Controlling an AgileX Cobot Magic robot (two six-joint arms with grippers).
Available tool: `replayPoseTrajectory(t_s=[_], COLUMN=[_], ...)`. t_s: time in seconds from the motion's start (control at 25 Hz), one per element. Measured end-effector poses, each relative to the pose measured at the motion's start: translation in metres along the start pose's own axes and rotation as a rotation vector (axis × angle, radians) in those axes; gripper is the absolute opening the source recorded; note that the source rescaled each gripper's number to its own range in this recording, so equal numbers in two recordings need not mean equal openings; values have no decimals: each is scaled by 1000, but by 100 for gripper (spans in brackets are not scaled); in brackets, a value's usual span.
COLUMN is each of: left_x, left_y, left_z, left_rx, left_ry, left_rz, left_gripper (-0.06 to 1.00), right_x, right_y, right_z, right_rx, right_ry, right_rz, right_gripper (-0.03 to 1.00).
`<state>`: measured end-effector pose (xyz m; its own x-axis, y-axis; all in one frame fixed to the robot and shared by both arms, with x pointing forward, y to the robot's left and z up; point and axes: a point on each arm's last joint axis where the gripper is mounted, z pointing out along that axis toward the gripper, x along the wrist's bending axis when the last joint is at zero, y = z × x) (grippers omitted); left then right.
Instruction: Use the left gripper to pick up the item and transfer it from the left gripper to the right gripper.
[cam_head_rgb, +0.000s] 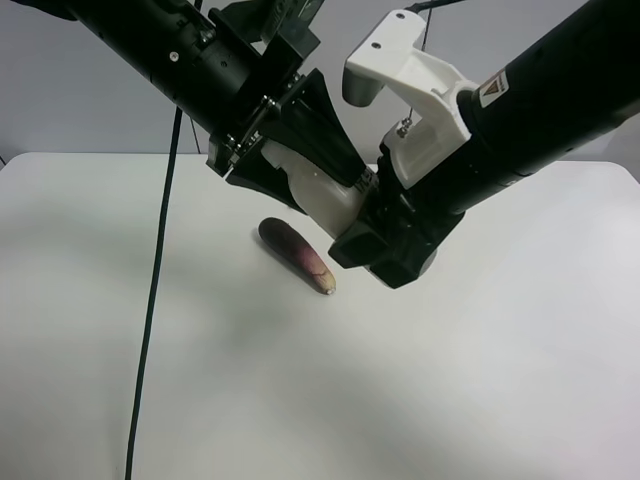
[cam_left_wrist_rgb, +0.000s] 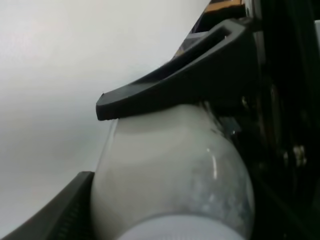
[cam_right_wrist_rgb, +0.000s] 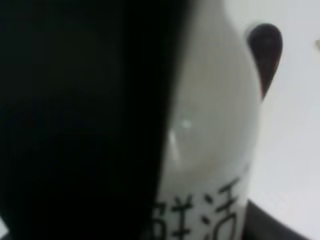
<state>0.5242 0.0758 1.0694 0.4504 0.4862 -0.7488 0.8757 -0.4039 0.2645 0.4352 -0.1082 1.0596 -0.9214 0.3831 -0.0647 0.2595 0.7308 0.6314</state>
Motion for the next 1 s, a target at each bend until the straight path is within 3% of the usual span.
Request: replayPoseTrajectory(t_s=[0.4, 0.44, 0.48, 0.56, 0.6, 0.64, 1.0], left_x=[-1, -1, -1, -2, -1, -1, 2], left_y=[0, 0, 0, 0, 0, 0, 4], left_z=[-1, -1, -1, -1, -1, -1, -9], left_rx=[-6, -6, -9, -11, -10, -8, -26], left_ry=[2, 2, -3, -5, 1, 4, 20], left_rz=[6, 6, 2, 0, 0, 0, 18], left_gripper=[4, 7, 23, 65, 79, 85, 86], right_x=[-1, -1, -1, -1, 0, 0, 0], right_y=[0, 0, 0, 0, 0, -1, -1], right_z=[0, 0, 0, 0, 1, 1, 1], right_rx=[-3, -3, -3, 2, 5, 8, 13], right_ry=[-9, -9, -9, -5, -3, -1, -1], right_rz=[-5, -5, -5, -7, -10, -11, -18], right_gripper=[3, 3, 3, 2, 2, 2, 2])
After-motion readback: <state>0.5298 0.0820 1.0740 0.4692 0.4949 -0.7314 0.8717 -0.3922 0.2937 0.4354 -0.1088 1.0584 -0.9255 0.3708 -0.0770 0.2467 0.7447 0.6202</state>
